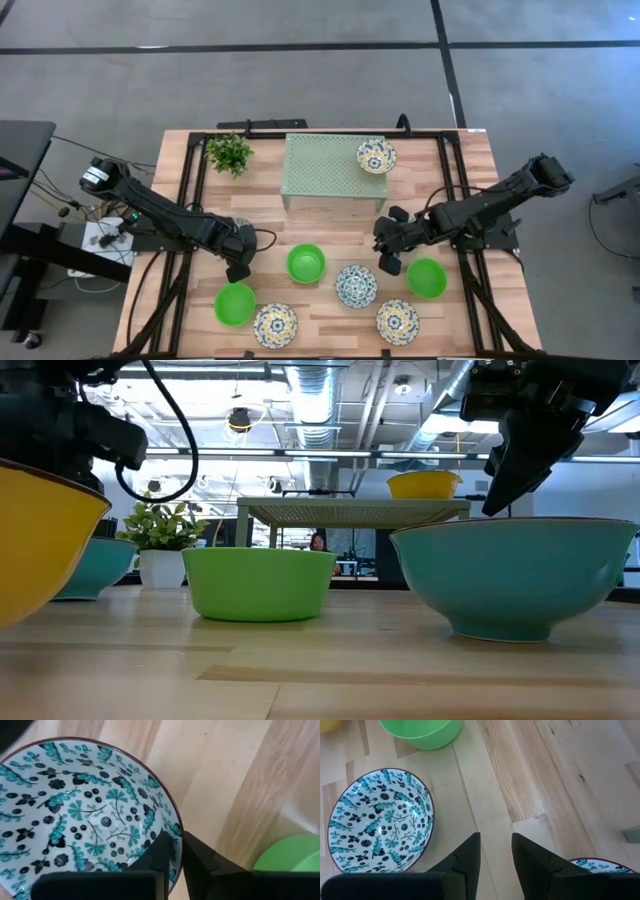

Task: Pick & Place Mini bowls
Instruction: Put the top left blue bowl on the shelf

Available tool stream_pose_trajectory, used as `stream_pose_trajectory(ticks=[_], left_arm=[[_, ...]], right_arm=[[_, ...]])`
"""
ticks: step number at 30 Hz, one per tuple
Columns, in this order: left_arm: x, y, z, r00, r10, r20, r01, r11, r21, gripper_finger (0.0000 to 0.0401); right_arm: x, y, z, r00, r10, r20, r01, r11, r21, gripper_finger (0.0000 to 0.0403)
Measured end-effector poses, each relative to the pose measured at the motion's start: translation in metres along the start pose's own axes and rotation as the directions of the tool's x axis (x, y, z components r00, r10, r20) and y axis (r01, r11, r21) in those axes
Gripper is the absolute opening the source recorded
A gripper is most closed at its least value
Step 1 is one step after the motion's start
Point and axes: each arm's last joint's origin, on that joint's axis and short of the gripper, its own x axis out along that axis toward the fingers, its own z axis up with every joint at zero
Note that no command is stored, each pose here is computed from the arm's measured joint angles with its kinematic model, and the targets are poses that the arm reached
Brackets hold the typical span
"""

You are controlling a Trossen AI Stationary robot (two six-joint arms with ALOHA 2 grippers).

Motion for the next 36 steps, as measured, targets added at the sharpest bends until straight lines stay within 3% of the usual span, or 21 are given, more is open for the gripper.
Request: stream_pose_trajectory(ticks=[4, 9, 18, 21, 25, 30, 36], left_arm=[[-0.004, -0.002, 0.003, 1.0, -0.013, 0.002, 0.013, 0.998, 0.069, 0.0029], [-0.029, -0.018, 0.023, 0.988, -0.129, 0.086, 0.118, 0.985, 0.129, 0.0019], [-0.088, -0.038, 0.055, 0.934, -0.215, 0.286, 0.108, 0.932, 0.346, 0.0014], [-0.109, -0.041, 0.065, 0.903, -0.219, 0.369, 0.032, 0.892, 0.451, 0.001], [-0.126, -0.034, 0.079, 0.866, -0.154, 0.475, -0.149, 0.829, 0.539, 0.0017], [-0.132, -0.008, 0.107, 0.806, -0.053, 0.59, -0.358, 0.75, 0.557, 0.0014], [-0.115, 0.031, 0.151, 0.768, 0.044, 0.638, -0.467, 0.72, 0.513, 0.0017]], right_arm=[[0.0, 0.0, 0.0, 1.0, 0.012, -0.008, -0.012, 1.0, 0.002, 0.0107], [0.0, 0.001, -0.001, 0.999, 0.026, -0.018, -0.026, 1.0, 0.003, 0.0107], [0.0, 0.001, -0.001, 0.999, 0.026, -0.021, -0.026, 1.0, 0.001, 0.0107], [0.0, 0.001, -0.001, 0.999, 0.026, -0.021, -0.026, 1.0, 0.0, 0.0107], [0.0, 0.001, -0.001, 0.999, 0.026, -0.021, -0.026, 1.0, -0.001, 0.0107], [0.0, 0.001, -0.001, 0.999, 0.026, -0.02, -0.026, 1.0, -0.001, 0.0107], [0.0, 0.001, 0.001, 1.0, 0.028, -0.004, -0.028, 1.0, 0.003, 0.0107]])
